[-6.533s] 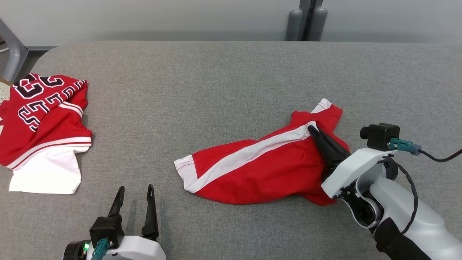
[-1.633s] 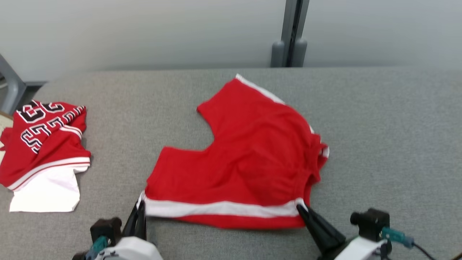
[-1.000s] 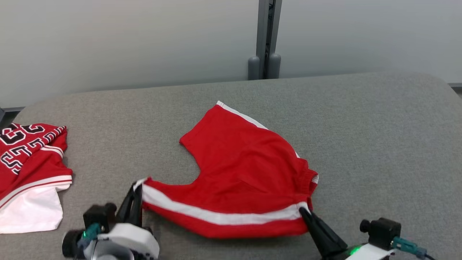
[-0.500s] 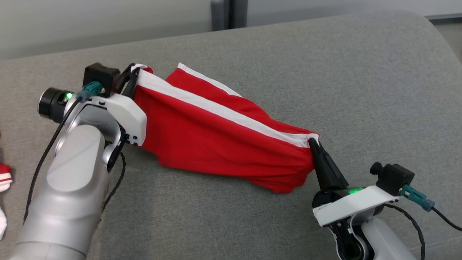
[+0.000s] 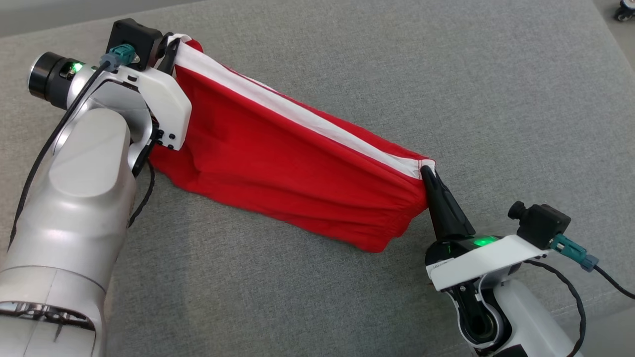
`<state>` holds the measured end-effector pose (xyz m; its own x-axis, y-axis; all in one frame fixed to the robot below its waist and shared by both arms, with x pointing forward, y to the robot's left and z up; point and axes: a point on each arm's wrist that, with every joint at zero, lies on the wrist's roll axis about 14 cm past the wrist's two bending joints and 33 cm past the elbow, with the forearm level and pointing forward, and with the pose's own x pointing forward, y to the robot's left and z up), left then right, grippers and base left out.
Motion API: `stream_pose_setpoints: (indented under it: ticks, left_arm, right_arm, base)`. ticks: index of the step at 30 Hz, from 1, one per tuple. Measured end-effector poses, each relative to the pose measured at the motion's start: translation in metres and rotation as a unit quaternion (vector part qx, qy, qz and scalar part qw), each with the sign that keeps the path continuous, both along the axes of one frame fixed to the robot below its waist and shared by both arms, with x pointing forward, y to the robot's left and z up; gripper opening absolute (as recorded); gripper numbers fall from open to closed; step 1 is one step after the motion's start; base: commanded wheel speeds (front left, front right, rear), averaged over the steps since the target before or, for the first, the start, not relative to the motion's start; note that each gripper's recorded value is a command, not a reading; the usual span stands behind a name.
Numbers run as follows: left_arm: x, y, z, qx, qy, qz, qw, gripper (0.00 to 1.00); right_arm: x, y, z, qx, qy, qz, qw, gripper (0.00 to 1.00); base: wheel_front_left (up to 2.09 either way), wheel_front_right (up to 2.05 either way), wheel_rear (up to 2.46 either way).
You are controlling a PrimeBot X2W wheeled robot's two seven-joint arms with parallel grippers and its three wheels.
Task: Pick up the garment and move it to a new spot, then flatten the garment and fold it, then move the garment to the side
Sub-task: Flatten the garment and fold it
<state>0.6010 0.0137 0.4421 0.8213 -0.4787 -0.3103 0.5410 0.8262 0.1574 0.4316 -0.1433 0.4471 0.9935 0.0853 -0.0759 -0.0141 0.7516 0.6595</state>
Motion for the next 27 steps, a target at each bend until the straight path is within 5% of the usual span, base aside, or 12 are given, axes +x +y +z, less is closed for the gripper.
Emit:
stream_pose_setpoints:
  ticks: [8,9,10,11,27]
  left_arm:
    - [0.003,-0.008,-0.02,-0.007,0.015,0.002,1.0,0.0]
    - [0.003,-0.008,-0.023,-0.008,0.017,0.004,1.0,0.0]
    - [0.003,-0.008,-0.024,-0.011,0.017,0.005,1.0,0.33]
    - [0.002,-0.009,-0.025,-0.012,0.016,0.004,1.0,0.96]
    - [-0.017,0.004,-0.019,-0.075,0.017,0.077,0.994,1.0]
  right_arm:
    - [0.004,-0.001,-0.007,-0.001,0.008,0.001,1.0,0.0]
    - [0.004,0.0,-0.008,0.0,0.009,0.002,1.0,0.23]
    - [0.005,0.001,-0.008,0.001,0.01,0.003,1.0,0.51]
    - [0.006,0.002,-0.008,0.002,0.01,0.005,1.0,0.97]
    - [0.001,-0.041,0.004,-0.121,-0.016,-0.036,0.992,1.0]
  base:
    - [0.0,0.0,0.0]
    - [0.0,0.0,0.0]
    - [0.0,0.0,0.0]
    - [0.0,0.0,0.0]
    - [0.0,0.0,0.0]
